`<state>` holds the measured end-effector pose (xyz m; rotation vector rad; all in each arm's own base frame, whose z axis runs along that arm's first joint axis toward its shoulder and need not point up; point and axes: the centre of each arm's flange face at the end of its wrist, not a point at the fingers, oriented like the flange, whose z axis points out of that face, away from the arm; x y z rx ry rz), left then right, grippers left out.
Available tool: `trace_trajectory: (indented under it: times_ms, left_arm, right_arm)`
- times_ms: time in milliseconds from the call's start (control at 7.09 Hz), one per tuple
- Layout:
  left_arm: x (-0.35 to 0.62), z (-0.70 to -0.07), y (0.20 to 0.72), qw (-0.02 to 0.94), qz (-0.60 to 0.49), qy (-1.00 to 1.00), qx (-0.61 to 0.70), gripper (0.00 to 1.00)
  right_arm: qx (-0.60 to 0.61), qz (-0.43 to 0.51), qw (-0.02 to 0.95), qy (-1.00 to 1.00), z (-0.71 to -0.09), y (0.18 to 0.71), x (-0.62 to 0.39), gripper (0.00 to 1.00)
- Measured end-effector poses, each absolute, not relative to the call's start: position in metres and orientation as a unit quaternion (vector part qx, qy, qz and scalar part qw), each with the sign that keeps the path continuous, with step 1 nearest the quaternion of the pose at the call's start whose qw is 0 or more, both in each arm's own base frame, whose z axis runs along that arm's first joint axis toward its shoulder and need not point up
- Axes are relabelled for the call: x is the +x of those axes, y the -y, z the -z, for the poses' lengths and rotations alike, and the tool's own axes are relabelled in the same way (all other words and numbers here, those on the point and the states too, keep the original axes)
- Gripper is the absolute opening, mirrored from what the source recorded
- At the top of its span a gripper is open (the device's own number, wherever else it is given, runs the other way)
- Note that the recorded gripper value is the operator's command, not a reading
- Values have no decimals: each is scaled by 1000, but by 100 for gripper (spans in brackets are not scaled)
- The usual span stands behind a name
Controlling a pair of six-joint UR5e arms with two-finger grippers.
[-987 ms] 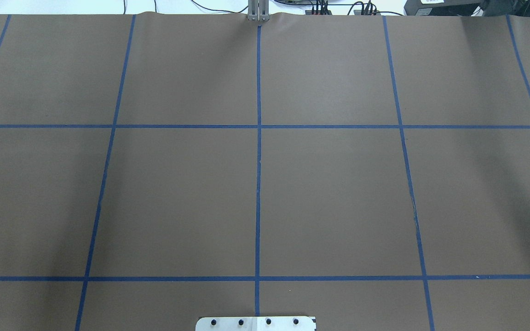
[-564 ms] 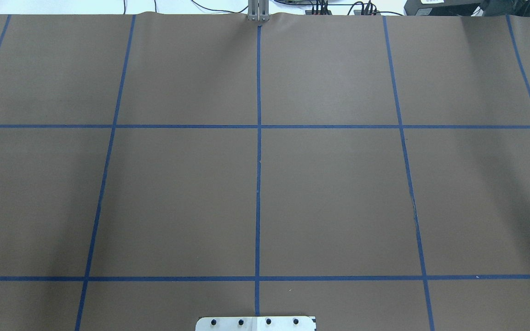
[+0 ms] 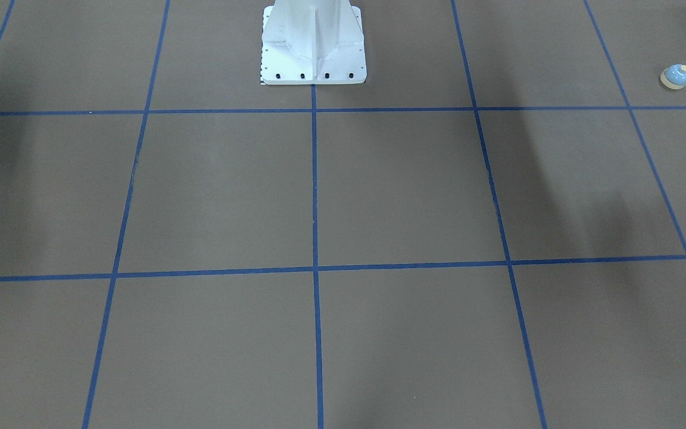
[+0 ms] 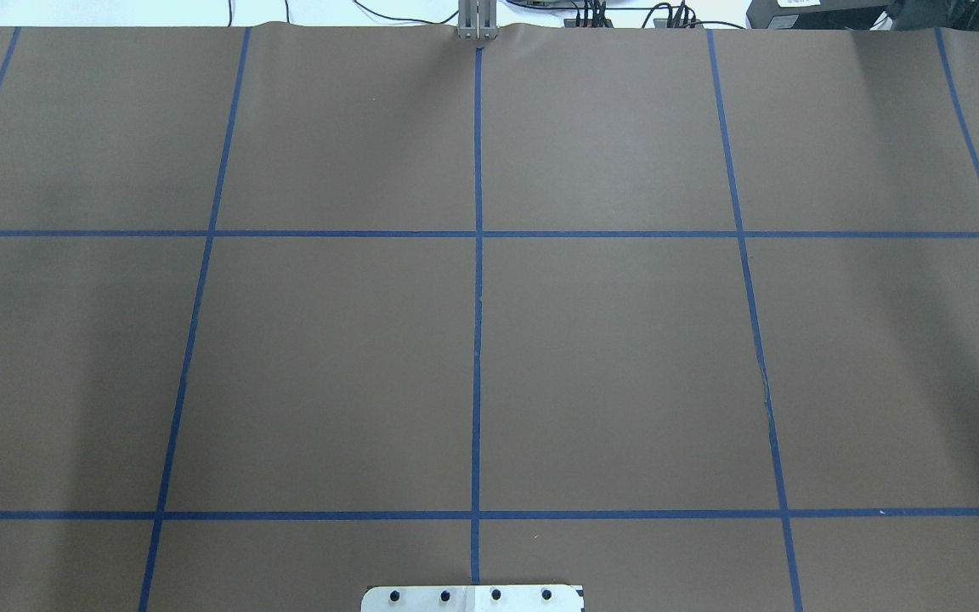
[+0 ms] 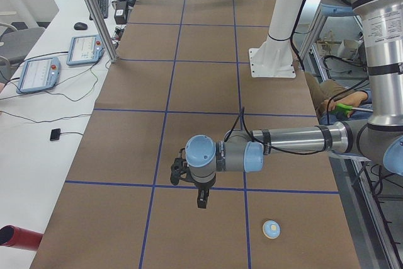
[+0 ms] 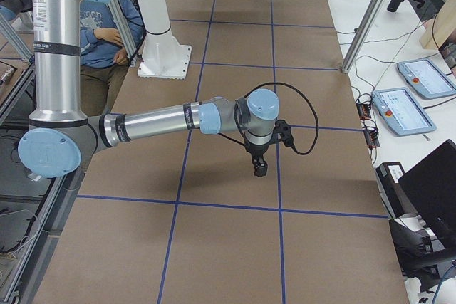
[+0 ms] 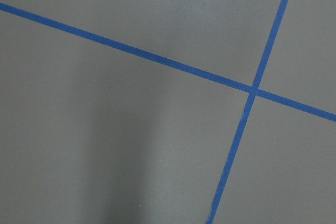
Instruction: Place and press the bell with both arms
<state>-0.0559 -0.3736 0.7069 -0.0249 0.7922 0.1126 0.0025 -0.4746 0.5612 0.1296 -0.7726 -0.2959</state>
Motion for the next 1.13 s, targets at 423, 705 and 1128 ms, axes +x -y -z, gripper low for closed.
trace_trajectory:
  times_ms: [423,705,1128]
  left_arm:
    - [-54,-748,325,919,-34,-387,-64,100]
    - [-47,-776,299,916,-28,-386,-104,100]
    - [-41,-813,261,911,-20,-382,-156,100]
  right_arm:
    - [65,146,904,397,-556,474,-1,100]
    - [66,147,896,414,-551,473,-4,100]
    - [64,149,892,422,-549,473,-8,100]
